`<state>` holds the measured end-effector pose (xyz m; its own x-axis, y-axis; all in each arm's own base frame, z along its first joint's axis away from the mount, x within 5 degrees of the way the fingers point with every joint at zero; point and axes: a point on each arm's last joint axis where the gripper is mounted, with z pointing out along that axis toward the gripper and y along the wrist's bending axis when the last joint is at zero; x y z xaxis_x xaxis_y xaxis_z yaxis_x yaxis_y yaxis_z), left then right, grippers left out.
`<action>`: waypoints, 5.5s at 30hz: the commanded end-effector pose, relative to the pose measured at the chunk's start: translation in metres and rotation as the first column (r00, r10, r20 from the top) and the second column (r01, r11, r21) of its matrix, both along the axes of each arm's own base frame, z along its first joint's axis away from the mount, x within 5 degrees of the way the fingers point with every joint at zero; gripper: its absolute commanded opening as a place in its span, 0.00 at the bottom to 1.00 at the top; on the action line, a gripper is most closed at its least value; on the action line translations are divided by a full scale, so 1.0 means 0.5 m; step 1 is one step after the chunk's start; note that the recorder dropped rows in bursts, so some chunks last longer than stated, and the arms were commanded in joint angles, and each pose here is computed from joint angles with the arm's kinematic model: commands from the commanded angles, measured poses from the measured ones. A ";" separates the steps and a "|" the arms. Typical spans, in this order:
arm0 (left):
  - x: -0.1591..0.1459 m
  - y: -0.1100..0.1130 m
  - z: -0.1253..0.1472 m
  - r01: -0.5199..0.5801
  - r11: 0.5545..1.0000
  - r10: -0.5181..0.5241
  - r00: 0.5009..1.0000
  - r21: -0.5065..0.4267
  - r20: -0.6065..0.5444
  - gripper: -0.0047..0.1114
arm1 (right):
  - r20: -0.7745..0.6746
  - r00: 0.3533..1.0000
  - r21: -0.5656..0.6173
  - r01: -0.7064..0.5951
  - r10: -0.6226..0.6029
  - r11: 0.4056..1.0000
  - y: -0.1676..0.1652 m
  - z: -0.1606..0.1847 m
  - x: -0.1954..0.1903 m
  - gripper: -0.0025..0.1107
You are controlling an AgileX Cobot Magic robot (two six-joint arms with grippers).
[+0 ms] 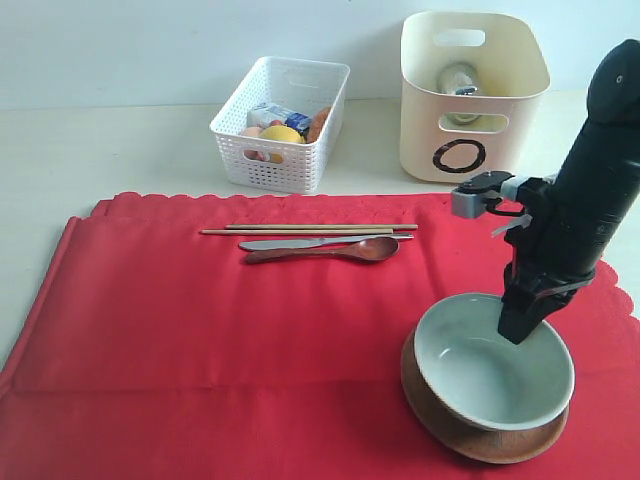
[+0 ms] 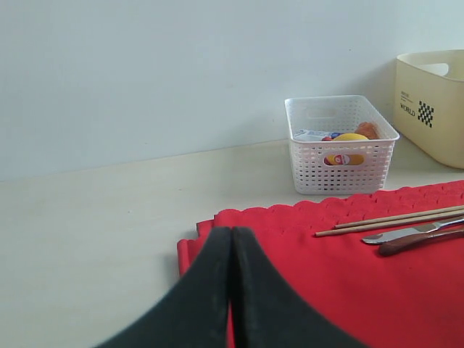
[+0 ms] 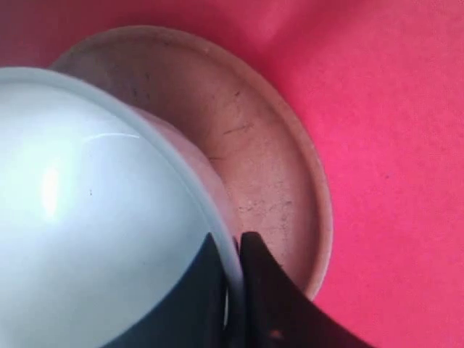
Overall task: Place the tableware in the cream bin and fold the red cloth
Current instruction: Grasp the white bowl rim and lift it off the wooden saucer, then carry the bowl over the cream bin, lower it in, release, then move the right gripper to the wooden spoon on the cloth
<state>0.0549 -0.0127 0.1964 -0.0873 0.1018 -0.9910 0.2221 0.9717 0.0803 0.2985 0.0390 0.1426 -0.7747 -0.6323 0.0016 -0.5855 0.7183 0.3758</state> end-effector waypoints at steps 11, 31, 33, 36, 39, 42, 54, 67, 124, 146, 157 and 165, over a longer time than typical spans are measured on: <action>-0.001 0.000 -0.001 0.005 1.000 -0.005 1.000 -0.004 0.004 0.05 | 0.054 0.998 0.078 0.013 -0.017 0.997 0.013 0.080 0.058 0.02; -0.001 0.000 -0.001 0.005 1.000 -0.005 1.000 -0.004 0.004 0.05 | 0.506 0.765 0.257 0.308 -0.399 0.916 0.015 0.274 0.224 0.02; -0.001 0.000 -0.001 0.005 1.000 -0.005 1.000 -0.004 0.004 0.05 | 0.521 0.684 0.315 0.402 -0.511 0.860 0.001 0.291 0.240 0.02; -0.001 0.000 -0.001 0.005 1.000 -0.005 1.000 -0.004 0.004 0.05 | 0.545 0.566 0.379 0.491 -0.618 0.784 -0.034 0.303 0.259 0.02; -0.001 0.000 -0.001 0.005 1.000 -0.005 1.000 -0.005 0.003 0.05 | 0.548 0.494 0.410 0.545 -0.675 0.731 -0.064 0.303 0.270 0.02; -0.001 0.000 -0.001 0.005 1.000 -0.005 1.000 -0.005 0.003 0.05 | 0.540 0.429 0.435 0.594 -0.724 0.676 -0.094 0.297 0.280 0.02; -0.001 0.000 -0.001 0.006 1.000 -0.006 1.000 -0.003 0.004 0.05 | 0.577 0.317 0.454 0.642 -0.753 0.618 -0.133 0.236 0.326 0.02; -0.001 0.000 -0.001 0.006 1.000 -0.006 1.000 -0.003 0.004 0.05 | 0.659 0.305 0.391 0.641 -0.687 0.660 -0.149 0.194 0.346 0.19; -0.001 0.000 -0.001 0.006 1.000 -0.006 1.000 -0.003 0.004 0.05 | 0.570 0.784 0.407 -0.010 -0.245 0.914 -0.031 0.409 0.139 0.42; -0.001 0.000 -0.001 0.006 1.000 -0.006 1.000 -0.003 0.004 0.05 | 0.507 0.829 0.178 -0.370 0.237 0.912 0.222 0.222 0.167 0.42; -0.001 0.000 -0.001 0.005 1.000 -0.005 1.000 -0.005 0.003 0.05 | 0.492 0.782 0.067 -0.472 0.382 0.879 0.315 0.129 0.165 0.42; -0.001 0.000 -0.001 0.006 1.000 -0.005 1.000 -0.003 0.004 0.05 | 0.499 0.722 -0.043 -0.532 0.479 0.846 0.362 0.061 0.167 0.42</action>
